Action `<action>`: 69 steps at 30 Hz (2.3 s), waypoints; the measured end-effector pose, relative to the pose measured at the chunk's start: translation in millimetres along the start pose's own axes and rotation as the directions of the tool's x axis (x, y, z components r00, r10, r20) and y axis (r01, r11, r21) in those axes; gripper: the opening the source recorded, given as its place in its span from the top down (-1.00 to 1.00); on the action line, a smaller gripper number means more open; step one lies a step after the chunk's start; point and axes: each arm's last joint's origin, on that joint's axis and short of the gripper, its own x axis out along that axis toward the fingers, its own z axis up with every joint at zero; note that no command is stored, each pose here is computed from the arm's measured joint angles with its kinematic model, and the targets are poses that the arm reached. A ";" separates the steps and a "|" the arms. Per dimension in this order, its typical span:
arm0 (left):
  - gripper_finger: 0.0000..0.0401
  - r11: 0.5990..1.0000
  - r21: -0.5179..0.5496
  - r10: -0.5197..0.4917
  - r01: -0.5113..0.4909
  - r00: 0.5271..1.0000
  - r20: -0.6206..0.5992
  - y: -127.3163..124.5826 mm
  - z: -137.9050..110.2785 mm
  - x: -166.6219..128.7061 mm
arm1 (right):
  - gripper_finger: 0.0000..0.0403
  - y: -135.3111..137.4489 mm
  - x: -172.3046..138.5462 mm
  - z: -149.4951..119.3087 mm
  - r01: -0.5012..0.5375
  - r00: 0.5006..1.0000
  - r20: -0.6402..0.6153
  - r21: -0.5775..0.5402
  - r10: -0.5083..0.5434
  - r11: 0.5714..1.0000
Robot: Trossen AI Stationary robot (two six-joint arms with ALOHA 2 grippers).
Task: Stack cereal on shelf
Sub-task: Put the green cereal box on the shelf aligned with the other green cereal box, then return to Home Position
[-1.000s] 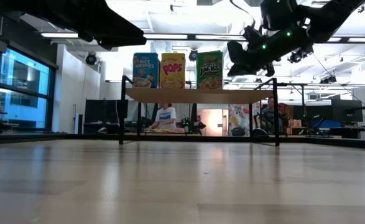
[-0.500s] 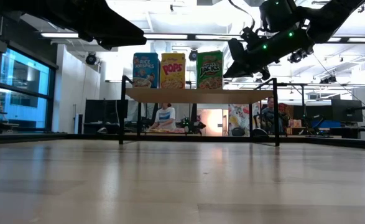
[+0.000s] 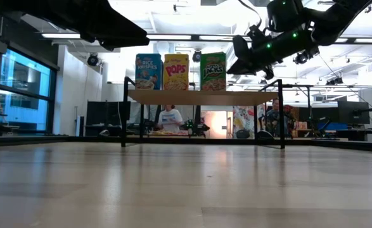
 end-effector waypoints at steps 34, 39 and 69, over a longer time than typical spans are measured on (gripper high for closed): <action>0.78 0.986 0.131 -0.101 0.098 0.995 0.015 60.5 1.2 -39.1 | 1.00 -4.1 -27.4 5.9 0.002 0.993 -0.116 -0.091 -0.012 0.996; 0.93 0.987 0.050 -0.155 0.151 0.985 0.074 83.6 -26.5 -40.1 | 1.00 -3.0 -27.4 5.6 -0.041 0.991 -0.127 -0.086 0.030 0.995; 1.00 0.991 -0.069 -0.103 0.112 0.987 0.123 55.3 -83.3 -90.6 | 1.00 -0.9 -29.6 -4.4 -0.187 0.953 -0.256 -0.083 0.160 0.979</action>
